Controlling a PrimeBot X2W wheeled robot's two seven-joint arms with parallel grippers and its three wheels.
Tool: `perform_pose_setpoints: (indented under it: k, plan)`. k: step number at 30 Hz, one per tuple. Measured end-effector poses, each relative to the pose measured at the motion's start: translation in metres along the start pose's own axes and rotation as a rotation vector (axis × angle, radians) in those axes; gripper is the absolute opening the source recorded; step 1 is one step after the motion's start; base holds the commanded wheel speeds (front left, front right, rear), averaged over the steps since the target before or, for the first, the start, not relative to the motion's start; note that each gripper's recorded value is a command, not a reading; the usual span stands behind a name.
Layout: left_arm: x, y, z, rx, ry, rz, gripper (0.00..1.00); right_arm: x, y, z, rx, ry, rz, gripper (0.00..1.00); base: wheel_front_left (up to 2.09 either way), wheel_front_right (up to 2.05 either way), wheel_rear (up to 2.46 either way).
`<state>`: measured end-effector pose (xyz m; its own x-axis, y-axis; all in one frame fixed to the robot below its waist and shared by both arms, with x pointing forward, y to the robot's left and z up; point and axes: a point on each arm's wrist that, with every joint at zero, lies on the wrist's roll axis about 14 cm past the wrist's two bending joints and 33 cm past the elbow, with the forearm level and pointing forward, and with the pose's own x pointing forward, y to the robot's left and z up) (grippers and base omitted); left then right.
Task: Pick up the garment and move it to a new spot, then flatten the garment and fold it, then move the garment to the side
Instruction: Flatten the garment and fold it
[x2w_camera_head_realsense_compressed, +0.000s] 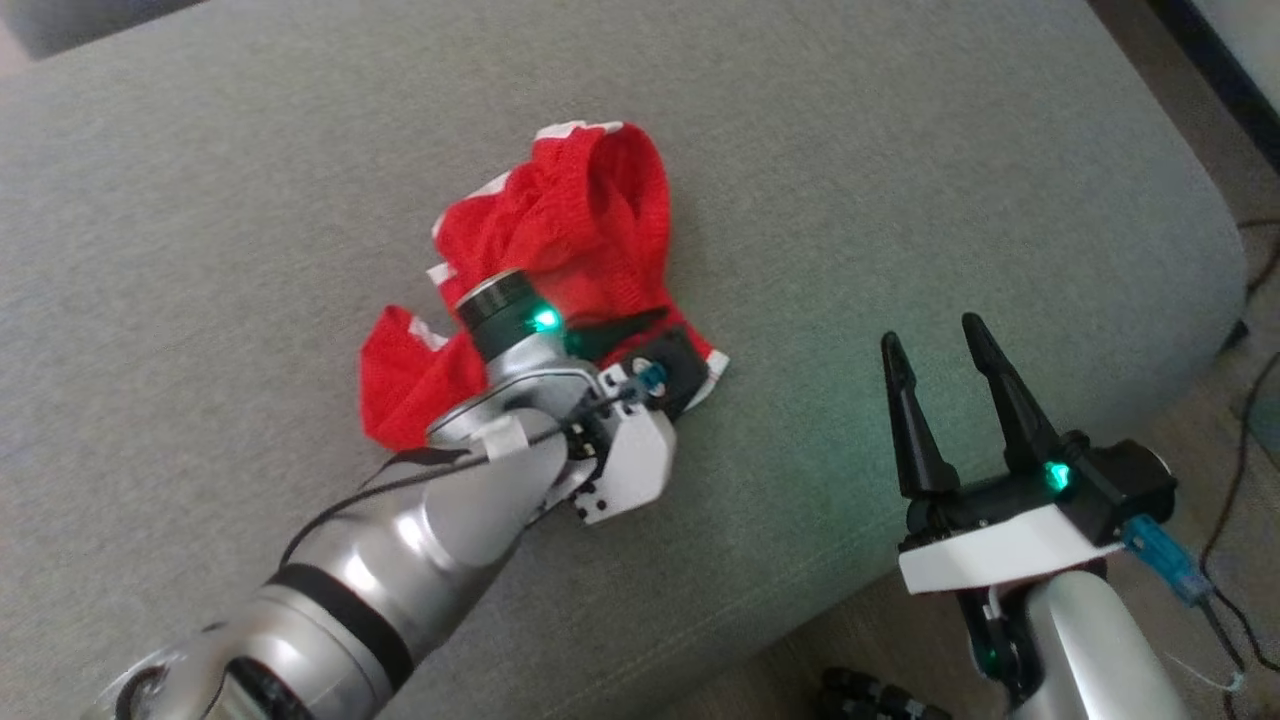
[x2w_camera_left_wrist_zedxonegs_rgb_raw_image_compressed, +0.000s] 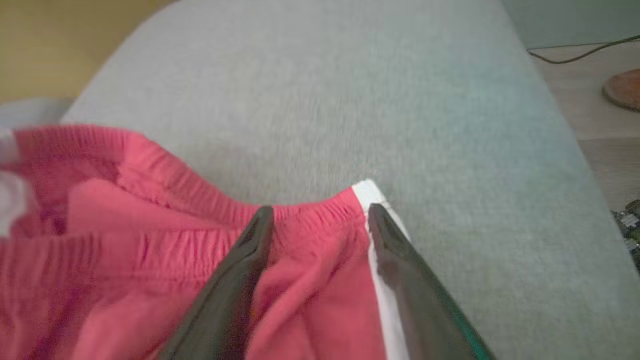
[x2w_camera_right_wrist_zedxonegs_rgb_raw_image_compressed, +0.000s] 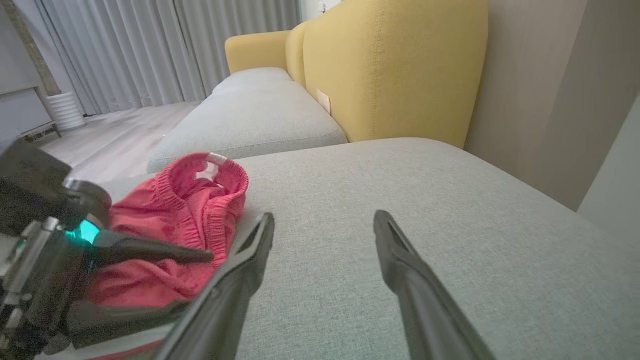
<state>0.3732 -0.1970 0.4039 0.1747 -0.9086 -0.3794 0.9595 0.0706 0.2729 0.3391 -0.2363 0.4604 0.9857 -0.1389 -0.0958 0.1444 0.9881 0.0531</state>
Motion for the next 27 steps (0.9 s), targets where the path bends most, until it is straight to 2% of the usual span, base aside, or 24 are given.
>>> perform_pose_setpoints:
  k: [3, 4, 5, 8, 12, 15, 17, 19, 23, 25, 27]
  plan:
    - [0.005, -0.001, -0.015, -0.049, 0.052, -0.017, 1.00, 0.001, -0.005, 0.000, -0.004, 0.002, -0.015, 1.00, 0.00, 0.00, 0.00]
    - [0.006, 0.000, -0.015, -0.037, 0.055, -0.022, 0.80, 0.001, -0.005, 0.000, -0.005, 0.003, -0.017, 1.00, 0.00, 0.00, 0.00]
    - [0.006, 0.002, -0.014, -0.030, 0.055, -0.021, 0.00, 0.001, -0.005, 0.000, -0.004, 0.003, -0.015, 1.00, 0.00, 0.00, 0.00]
    - [0.003, 0.011, -0.004, -0.063, 0.002, 0.003, 0.00, 0.003, -0.002, 0.001, -0.001, -0.001, -0.005, 1.00, 0.00, 0.00, 0.00]
    - [-0.004, 0.027, 0.031, -0.178, -0.153, 0.068, 0.00, 0.005, 0.003, 0.008, 0.004, -0.025, 0.012, 1.00, 0.00, 0.00, 0.00]
    - [-0.015, 0.056, 0.068, -0.261, -0.283, 0.170, 0.00, 0.004, 0.007, 0.013, 0.010, -0.044, 0.026, 1.00, 0.00, 0.00, 0.00]
    - [-0.027, 0.086, 0.102, -0.310, -0.384, 0.264, 0.00, 0.002, 0.009, 0.017, 0.014, -0.058, 0.035, 1.00, 0.00, 0.00, 0.00]
    - [-0.046, 0.119, 0.139, -0.336, -0.490, 0.362, 0.00, 0.001, 0.012, 0.021, 0.018, -0.072, 0.044, 1.00, 0.00, 0.00, 0.00]
    - [-0.113, 0.180, 0.222, -0.411, -0.771, 0.560, 0.00, -0.002, 0.020, 0.024, 0.014, -0.088, 0.072, 1.00, 0.00, 0.00, 0.00]
    - [-0.147, 0.200, 0.237, -0.460, -0.865, 0.649, 0.00, -0.001, 0.025, 0.025, 0.011, -0.091, 0.089, 1.00, 0.00, 0.00, 0.00]
    - [-0.170, 0.214, 0.227, -0.542, -0.896, 0.727, 0.00, 0.000, 0.033, 0.024, 0.016, -0.092, 0.112, 1.00, 0.00, 0.00, 0.00]
